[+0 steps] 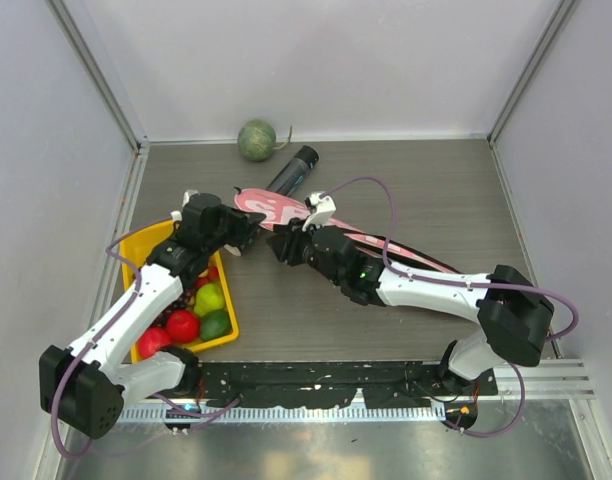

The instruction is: Pack up the badminton gear

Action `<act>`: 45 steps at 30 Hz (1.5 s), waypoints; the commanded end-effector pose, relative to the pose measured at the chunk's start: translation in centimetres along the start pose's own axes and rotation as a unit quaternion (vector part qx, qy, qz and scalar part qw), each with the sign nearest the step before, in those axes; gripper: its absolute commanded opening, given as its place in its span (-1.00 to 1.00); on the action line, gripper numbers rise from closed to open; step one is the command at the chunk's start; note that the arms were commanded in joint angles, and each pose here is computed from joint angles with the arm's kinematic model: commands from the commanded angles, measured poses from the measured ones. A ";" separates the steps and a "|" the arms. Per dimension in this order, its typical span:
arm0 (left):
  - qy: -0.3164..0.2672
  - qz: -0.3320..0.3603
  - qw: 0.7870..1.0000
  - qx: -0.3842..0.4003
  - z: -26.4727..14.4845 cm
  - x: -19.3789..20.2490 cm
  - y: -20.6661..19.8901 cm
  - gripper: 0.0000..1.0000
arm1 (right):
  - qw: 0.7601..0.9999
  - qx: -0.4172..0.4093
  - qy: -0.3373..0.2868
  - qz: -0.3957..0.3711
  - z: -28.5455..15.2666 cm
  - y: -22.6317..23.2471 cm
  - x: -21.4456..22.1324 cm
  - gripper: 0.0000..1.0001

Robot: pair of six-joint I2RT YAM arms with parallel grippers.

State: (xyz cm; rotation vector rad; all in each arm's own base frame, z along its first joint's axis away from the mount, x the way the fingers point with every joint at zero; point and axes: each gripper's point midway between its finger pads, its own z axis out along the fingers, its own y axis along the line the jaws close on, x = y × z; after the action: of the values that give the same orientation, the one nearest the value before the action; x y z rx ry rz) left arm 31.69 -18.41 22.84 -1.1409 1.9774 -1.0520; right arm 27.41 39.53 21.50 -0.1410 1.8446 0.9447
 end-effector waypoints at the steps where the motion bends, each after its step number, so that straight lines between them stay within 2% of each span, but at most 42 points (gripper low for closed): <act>1: 0.041 0.003 0.999 0.033 -1.3 1.6 -1.4 -1.00 | 0.994 0.011 -0.103 0.021 0.4 0.5 -6.2 -0.35; 2: 0.039 0.002 0.999 0.033 -1.3 1.5 -1.4 -1.00 | 0.994 0.008 -0.107 0.022 0.2 0.7 -6.5 -0.38; 4: 0.038 0.003 0.999 0.034 -1.1 1.5 -1.4 -1.00 | 0.994 0.000 -0.108 0.014 0.1 1.0 -6.7 -0.76; 5: 0.037 0.002 0.999 0.036 -1.1 1.5 -1.5 -1.00 | 0.994 -0.002 -0.107 0.005 0.0 1.1 -6.7 -0.89; 12: -0.010 0.020 0.999 0.039 -1.7 -0.3 -2.4 -1.00 | 0.994 0.058 -0.094 0.004 -2.5 -2.9 -4.8 -0.89; 17: -0.015 0.023 0.999 0.045 -1.7 -0.6 -3.1 -1.00 | 0.993 0.089 -0.084 -0.005 -4.5 -5.8 -2.8 -0.89; 28: -0.038 0.033 0.997 0.052 -1.7 -1.4 -3.8 -1.00 | 0.989 0.118 -0.088 -0.018 -8.0 -8.2 -2.6 -0.89; 34: -0.050 0.059 0.992 0.104 -2.1 -1.8 -6.0 -1.00 | 0.983 0.157 -0.092 -0.018 -10.6 -10.2 -3.3 -0.90; 38: -0.078 0.088 0.980 0.163 -3.1 -2.6 -8.6 -1.00 | 0.976 0.198 -0.092 -0.006 -12.0 -12.6 -3.9 -0.89; 45: -0.111 0.135 0.972 0.157 -3.9 -4.0 -9.4 -1.00 | 0.960 0.268 -0.081 0.024 -14.5 -18.1 -4.7 -0.90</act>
State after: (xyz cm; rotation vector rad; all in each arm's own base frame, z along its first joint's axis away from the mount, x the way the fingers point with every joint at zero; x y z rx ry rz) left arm 32.91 -18.48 27.52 -0.8532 1.8507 -1.0408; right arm 27.10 20.58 19.13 0.1648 1.8739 0.5632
